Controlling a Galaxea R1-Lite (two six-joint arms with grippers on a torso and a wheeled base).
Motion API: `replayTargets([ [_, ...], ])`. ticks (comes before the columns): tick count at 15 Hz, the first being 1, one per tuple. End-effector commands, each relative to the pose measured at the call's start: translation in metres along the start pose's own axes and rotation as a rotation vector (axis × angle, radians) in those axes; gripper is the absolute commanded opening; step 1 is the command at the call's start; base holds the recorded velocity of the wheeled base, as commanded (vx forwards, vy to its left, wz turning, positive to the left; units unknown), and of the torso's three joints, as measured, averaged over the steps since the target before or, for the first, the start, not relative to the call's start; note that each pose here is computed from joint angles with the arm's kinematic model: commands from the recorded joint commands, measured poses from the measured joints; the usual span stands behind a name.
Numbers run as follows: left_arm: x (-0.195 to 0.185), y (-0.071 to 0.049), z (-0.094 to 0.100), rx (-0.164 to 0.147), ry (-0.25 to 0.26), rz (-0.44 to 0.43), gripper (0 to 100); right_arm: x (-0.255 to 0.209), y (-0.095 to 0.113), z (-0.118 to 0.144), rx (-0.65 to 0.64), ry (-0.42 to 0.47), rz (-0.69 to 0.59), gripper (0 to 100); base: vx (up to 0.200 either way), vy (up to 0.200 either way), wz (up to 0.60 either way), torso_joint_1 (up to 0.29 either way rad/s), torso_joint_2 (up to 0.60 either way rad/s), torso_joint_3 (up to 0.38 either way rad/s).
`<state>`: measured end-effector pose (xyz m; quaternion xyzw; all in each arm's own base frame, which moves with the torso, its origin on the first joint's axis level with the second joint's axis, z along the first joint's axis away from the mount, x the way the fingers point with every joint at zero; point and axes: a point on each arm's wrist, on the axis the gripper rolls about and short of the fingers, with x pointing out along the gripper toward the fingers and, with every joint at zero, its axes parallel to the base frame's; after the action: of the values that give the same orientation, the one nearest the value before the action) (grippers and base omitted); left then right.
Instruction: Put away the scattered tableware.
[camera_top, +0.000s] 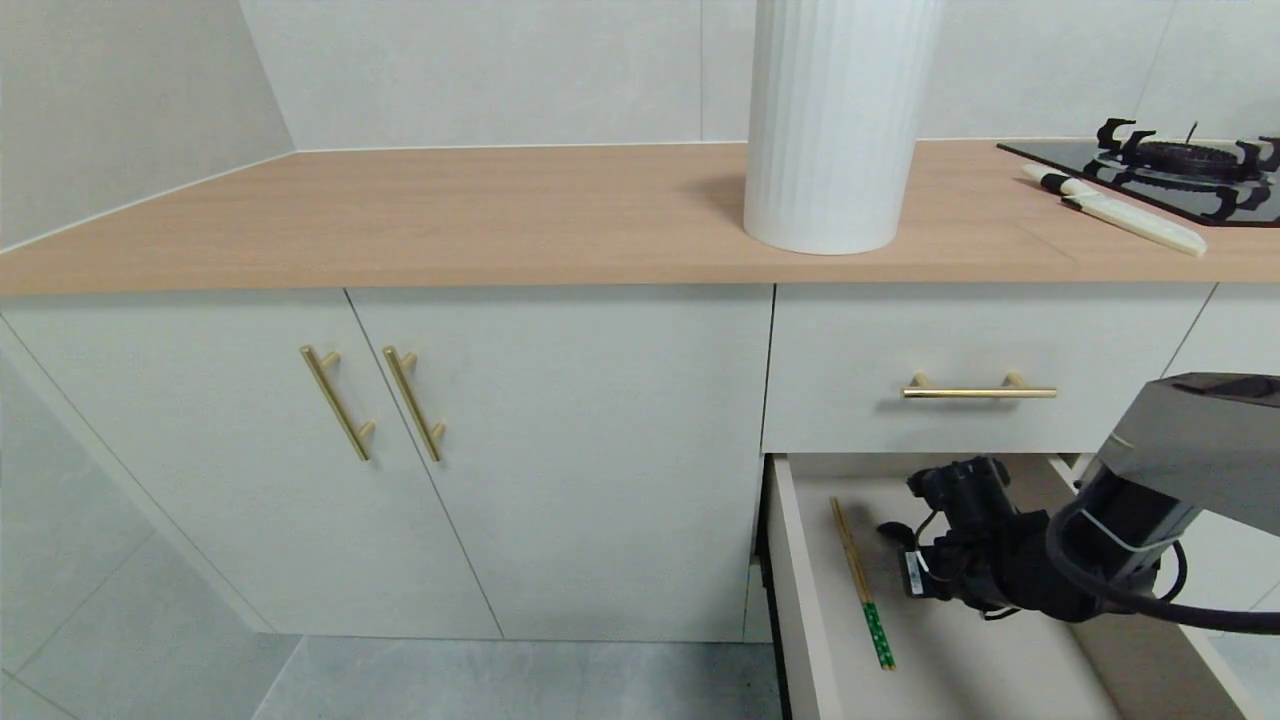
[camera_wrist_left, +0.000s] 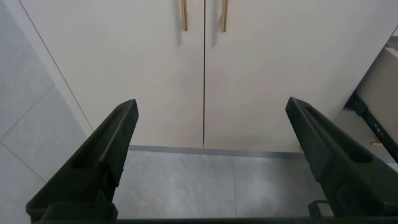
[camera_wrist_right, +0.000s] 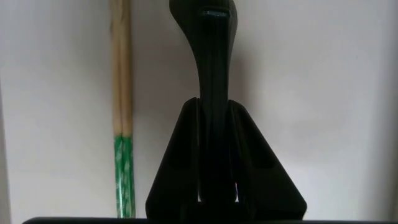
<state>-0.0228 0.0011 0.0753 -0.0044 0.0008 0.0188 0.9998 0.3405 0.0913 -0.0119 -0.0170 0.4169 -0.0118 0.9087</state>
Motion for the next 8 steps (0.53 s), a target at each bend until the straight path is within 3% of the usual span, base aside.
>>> replayTargets([
  [1, 0.0000, 0.0000, 0.0000, 0.000, 0.000, 0.001, 100, 0.0058, 0.0003, -0.0060, -0.005, 0.022, -0.004, 0, 0.000, 0.000, 0.00, 0.000, 0.00, 0.000],
  [8, 0.0000, 0.0000, 0.0000, 0.000, 0.000, 0.001, 100, 0.0090, -0.0015, -0.0071, -0.001, 0.019, -0.010, 0, 0.000, 0.000, 0.00, 0.000, 0.00, 0.000],
])
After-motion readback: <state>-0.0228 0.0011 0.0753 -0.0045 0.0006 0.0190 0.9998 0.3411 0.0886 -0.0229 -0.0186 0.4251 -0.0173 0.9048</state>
